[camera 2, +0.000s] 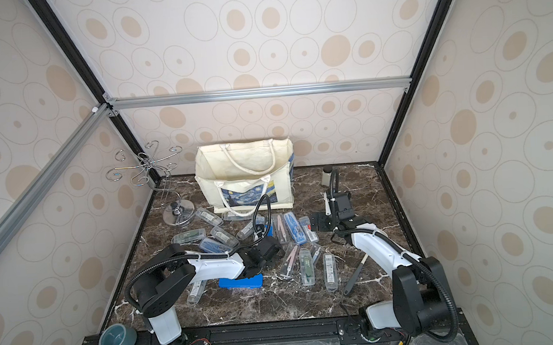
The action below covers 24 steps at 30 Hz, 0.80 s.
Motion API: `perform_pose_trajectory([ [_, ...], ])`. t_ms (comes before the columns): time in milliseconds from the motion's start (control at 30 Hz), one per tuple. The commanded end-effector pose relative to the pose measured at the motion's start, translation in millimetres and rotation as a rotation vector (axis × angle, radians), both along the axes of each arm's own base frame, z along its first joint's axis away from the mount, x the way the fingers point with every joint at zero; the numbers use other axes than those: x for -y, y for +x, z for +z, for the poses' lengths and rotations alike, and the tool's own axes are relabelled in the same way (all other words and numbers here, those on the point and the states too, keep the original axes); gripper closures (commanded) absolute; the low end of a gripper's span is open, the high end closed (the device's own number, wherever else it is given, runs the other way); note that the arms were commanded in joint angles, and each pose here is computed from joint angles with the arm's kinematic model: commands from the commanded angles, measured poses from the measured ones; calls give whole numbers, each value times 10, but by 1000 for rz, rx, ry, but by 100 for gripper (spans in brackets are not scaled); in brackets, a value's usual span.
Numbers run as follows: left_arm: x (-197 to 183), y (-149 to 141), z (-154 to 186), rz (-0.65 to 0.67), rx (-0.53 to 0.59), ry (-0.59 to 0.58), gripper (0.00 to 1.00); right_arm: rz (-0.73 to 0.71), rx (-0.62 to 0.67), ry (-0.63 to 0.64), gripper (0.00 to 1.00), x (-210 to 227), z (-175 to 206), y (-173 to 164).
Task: Put the compass set into the canvas bag
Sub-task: Pick up the compass set from the compass set.
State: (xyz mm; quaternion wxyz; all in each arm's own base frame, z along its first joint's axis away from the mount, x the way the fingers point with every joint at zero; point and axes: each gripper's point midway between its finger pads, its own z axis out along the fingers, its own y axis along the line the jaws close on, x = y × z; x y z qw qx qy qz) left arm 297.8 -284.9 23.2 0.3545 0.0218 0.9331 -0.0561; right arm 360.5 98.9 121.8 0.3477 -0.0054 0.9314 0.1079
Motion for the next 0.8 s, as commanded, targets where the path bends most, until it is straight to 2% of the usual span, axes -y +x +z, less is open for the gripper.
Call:
perform_pose_trajectory([
  [0, -2, -28, 62, -15, 30, -11, 47, 39, -17, 30, 0, -100, -70, -26],
  [200, 35, -22, 150, -85, 98, -38, 46, 151, -13, 157, 0, -383, -61, -47],
  [400, 115, -45, 350, -165, 206, -148, 47, 246, -41, 315, 0, -703, -86, -73],
  [500, 177, -89, 444, -220, 250, -209, 47, 282, -45, 352, 1, -813, -101, -62],
  [633, 291, -145, 550, -294, 287, -280, 47, 358, -59, 389, 5, -1085, -116, -111],
  [767, 420, -185, 681, -358, 317, -340, 47, 407, -73, 432, 18, -1305, -133, -112],
])
